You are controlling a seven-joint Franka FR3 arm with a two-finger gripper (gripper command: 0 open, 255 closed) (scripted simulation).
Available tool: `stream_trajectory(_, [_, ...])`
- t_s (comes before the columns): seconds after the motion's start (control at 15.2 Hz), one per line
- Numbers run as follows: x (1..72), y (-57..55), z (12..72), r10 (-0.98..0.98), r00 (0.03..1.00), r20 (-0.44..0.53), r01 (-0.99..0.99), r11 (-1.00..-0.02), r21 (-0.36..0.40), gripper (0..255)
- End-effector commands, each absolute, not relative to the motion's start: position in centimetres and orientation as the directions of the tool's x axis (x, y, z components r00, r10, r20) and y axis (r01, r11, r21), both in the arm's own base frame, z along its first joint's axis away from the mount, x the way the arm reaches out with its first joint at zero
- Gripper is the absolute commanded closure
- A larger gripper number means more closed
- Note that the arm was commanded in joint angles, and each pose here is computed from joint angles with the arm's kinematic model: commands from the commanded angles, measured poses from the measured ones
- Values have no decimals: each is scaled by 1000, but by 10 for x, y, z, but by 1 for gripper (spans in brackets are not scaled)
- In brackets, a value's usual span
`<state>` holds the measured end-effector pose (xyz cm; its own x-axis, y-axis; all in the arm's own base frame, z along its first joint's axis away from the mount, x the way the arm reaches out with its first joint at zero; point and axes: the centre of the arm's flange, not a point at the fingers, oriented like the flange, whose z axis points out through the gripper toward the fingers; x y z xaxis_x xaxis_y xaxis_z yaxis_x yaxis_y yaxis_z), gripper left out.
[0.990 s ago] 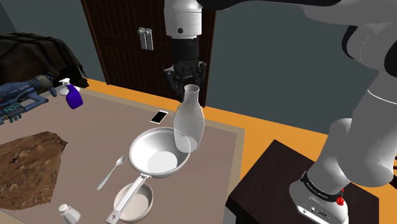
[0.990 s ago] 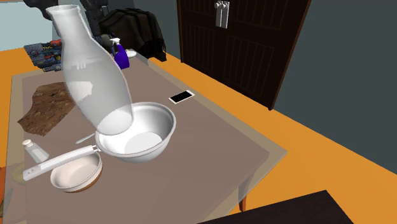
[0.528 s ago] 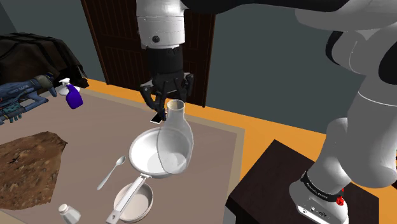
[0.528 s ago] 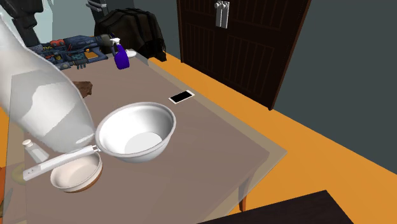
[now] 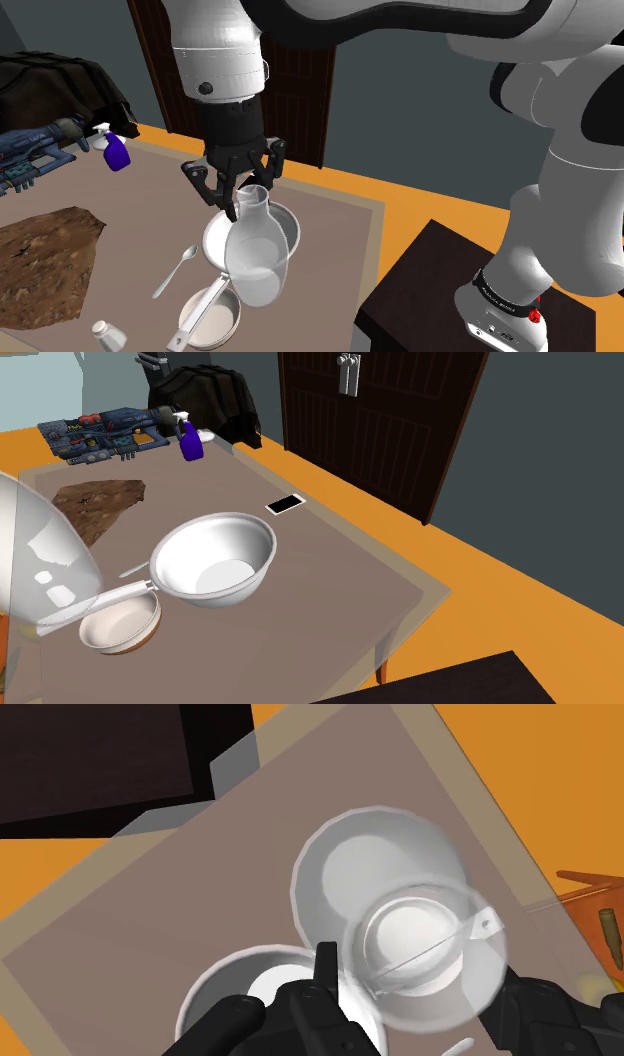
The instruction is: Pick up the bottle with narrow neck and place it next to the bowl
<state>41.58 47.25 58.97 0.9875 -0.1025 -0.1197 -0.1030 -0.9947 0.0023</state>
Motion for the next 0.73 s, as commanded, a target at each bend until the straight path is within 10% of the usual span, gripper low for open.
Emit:
stream_trajectory(0.0, [415,474,579,-103,988,-119,-104,-995,1,255])
stream_trajectory(0.66, [415,474,527,-103,988,-119,-104,-995,1,255])
